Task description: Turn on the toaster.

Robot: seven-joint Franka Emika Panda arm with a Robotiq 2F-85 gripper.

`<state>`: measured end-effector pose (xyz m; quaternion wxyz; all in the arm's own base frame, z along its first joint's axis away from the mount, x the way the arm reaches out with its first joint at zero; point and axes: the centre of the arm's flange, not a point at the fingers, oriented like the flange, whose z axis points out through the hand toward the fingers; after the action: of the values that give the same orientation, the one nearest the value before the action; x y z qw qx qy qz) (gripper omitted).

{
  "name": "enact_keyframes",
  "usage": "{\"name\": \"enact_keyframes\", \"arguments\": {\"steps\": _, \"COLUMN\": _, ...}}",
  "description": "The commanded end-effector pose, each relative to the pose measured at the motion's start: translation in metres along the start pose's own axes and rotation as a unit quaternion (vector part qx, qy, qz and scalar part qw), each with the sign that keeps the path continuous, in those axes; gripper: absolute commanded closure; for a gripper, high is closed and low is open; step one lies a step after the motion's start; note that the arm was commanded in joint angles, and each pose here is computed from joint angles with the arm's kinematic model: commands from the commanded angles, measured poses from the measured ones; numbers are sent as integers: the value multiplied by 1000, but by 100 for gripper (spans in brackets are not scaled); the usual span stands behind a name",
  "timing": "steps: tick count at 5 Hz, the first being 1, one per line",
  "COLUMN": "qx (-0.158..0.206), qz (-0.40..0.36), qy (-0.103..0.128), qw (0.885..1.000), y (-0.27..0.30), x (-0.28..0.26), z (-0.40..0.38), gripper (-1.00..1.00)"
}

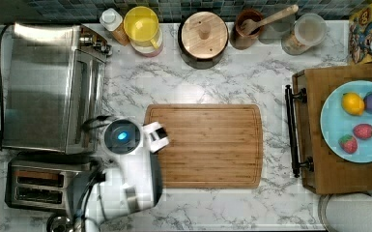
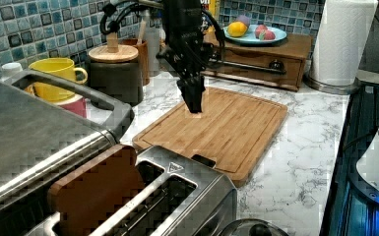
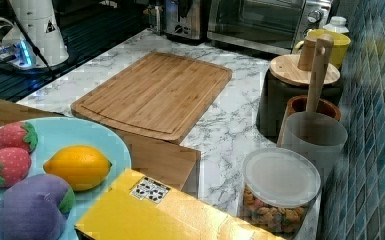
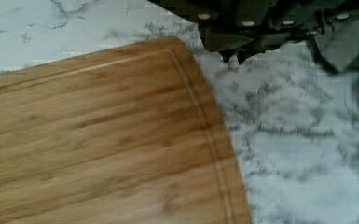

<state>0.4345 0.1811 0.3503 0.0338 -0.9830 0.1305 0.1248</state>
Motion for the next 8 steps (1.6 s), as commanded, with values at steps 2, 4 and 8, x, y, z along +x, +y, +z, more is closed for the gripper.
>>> {"name": "enact_keyframes", "arguments": {"steps": 2, "qx": 52, "qz": -153, "qy": 60, "qw": 985, "y": -33, "x": -99, "z": -18, "gripper": 100}}
{"name": "enact_keyframes", "arguments": {"steps": 4, "qx": 59, "qz": -211, "qy": 56, "qw": 974, "y": -61, "x": -131, "z": -8, "gripper": 100}}
{"name": "enact_keyframes", "arguments": {"steps": 8, "qx": 124, "qz": -165, "qy": 73, "qw": 976, "y": -51, "x": -91, "z": -14, "gripper": 100}}
